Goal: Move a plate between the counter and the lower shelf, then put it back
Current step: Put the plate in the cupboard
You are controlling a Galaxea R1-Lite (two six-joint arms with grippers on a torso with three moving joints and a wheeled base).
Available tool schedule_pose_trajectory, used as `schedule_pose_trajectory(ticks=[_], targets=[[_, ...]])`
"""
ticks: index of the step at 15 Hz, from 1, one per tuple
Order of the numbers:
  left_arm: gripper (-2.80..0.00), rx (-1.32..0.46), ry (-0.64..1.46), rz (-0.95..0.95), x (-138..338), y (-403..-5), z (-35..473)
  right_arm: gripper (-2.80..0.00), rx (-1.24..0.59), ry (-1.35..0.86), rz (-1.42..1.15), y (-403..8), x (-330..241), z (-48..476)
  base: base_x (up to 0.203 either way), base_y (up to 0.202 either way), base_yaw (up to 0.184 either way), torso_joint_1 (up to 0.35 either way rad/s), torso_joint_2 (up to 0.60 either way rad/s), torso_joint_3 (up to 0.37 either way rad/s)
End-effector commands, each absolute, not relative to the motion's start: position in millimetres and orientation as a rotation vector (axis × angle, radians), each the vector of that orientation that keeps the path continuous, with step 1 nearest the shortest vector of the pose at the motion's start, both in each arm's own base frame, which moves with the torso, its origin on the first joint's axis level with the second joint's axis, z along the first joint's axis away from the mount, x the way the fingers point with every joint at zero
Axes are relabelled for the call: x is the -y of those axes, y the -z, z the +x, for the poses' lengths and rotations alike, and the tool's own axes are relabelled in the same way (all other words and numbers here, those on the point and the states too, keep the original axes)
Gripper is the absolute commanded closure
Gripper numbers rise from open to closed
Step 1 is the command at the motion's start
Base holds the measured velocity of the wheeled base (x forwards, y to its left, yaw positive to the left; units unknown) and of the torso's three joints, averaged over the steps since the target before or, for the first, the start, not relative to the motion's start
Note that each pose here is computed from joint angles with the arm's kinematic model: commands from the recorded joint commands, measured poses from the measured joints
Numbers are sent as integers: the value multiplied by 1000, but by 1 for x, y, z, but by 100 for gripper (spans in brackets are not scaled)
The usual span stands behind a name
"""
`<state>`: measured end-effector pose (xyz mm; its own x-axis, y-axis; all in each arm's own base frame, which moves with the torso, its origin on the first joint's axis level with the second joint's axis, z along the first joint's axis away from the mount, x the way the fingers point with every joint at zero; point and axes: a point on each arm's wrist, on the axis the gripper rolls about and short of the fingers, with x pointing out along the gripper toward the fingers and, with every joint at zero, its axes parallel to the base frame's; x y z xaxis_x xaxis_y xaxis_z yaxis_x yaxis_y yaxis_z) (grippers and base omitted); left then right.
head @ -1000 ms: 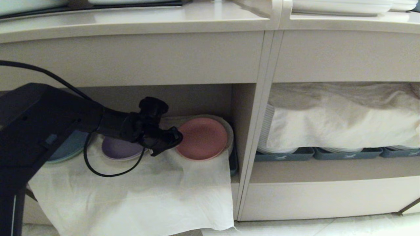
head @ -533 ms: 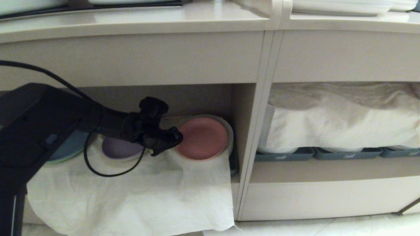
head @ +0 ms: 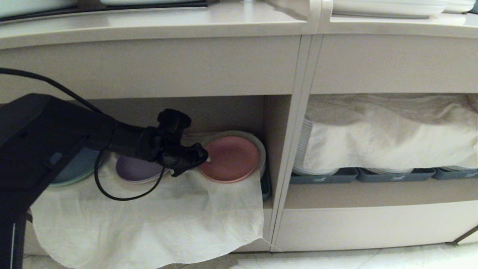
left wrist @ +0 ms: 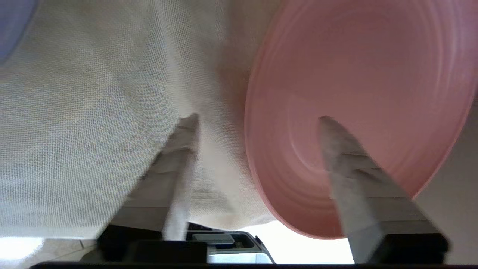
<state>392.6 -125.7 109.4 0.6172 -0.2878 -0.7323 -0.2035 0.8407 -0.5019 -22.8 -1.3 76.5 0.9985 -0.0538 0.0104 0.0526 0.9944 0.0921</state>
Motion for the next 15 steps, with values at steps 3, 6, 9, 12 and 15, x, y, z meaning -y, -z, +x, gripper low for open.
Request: schedule_pose_trajectory(ticks=[3, 6, 9, 12, 15], targets=[[-280, -897, 62, -600, 125, -121, 388, 0, 12, 53, 92, -77, 1, -23, 0, 0, 0, 0, 0, 0], [-280, -895, 65, -601, 123, -127, 382, 0, 12, 53, 92, -77, 1, -23, 0, 0, 0, 0, 0, 0], [-280, -909, 62, -596, 121, -129, 370, 0, 12, 53, 92, -77, 1, -23, 0, 0, 0, 0, 0, 0], [-280, -939, 49, -588, 117, -125, 357, 0, 13, 53, 92, -77, 1, -23, 0, 0, 0, 0, 0, 0], [-280, -965, 38, -578, 112, -124, 341, 0, 13, 53, 92, -77, 1, -23, 0, 0, 0, 0, 0, 0]])
